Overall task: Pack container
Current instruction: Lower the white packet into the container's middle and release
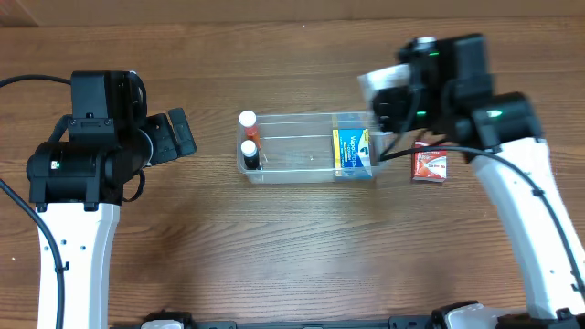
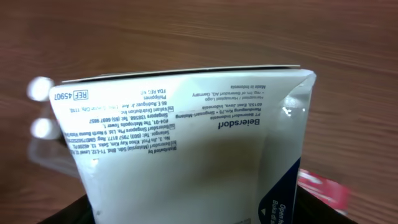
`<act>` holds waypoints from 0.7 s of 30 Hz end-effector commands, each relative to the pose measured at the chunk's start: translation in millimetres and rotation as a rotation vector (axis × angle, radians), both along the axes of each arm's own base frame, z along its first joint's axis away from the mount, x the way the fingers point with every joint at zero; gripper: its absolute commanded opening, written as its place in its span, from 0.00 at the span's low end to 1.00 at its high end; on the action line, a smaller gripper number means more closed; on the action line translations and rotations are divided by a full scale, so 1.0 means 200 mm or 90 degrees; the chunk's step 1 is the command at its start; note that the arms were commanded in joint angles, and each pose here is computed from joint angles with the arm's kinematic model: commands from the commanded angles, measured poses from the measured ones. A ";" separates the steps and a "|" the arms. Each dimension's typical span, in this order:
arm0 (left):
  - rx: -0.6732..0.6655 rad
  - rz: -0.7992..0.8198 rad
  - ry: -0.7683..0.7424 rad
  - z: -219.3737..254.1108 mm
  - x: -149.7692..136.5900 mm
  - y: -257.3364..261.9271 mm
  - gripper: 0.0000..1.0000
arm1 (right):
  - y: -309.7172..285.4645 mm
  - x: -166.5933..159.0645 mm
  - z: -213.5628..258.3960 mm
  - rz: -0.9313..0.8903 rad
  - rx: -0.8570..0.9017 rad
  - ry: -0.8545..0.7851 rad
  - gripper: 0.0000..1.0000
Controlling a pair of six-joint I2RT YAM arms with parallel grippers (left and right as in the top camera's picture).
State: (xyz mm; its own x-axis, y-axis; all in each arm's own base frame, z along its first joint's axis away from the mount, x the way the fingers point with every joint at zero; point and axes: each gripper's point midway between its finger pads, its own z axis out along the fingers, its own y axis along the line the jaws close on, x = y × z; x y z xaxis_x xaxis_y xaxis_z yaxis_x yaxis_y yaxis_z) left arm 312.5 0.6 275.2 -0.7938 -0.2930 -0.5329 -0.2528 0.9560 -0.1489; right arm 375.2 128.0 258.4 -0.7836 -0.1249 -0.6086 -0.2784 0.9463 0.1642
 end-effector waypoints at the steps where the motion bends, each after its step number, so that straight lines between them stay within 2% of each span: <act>1: 0.014 -0.006 0.006 -0.02 0.00 0.02 1.00 | 0.26 0.01 -0.01 -0.003 0.049 0.006 0.72; 10: 0.014 -0.006 0.009 -0.02 0.00 0.02 1.00 | 0.62 0.00 -0.39 0.009 0.049 0.115 0.72; 14: 0.014 -0.006 0.010 -0.02 -0.01 0.02 1.00 | 0.66 0.01 -0.57 -0.013 0.036 0.168 0.71; 21: 0.014 -0.006 0.011 -0.02 -0.01 0.02 1.00 | 0.63 0.04 -0.69 -0.032 -0.004 0.183 0.72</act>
State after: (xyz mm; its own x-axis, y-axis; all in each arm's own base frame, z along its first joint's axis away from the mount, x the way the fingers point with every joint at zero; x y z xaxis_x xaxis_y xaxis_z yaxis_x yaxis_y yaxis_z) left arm 311.8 0.6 274.7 -0.7962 -0.2904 -0.5307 -0.2514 0.9568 -0.1463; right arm 374.6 256.1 119.5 -0.9337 -0.1084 -0.3411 -0.1995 0.9489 0.2444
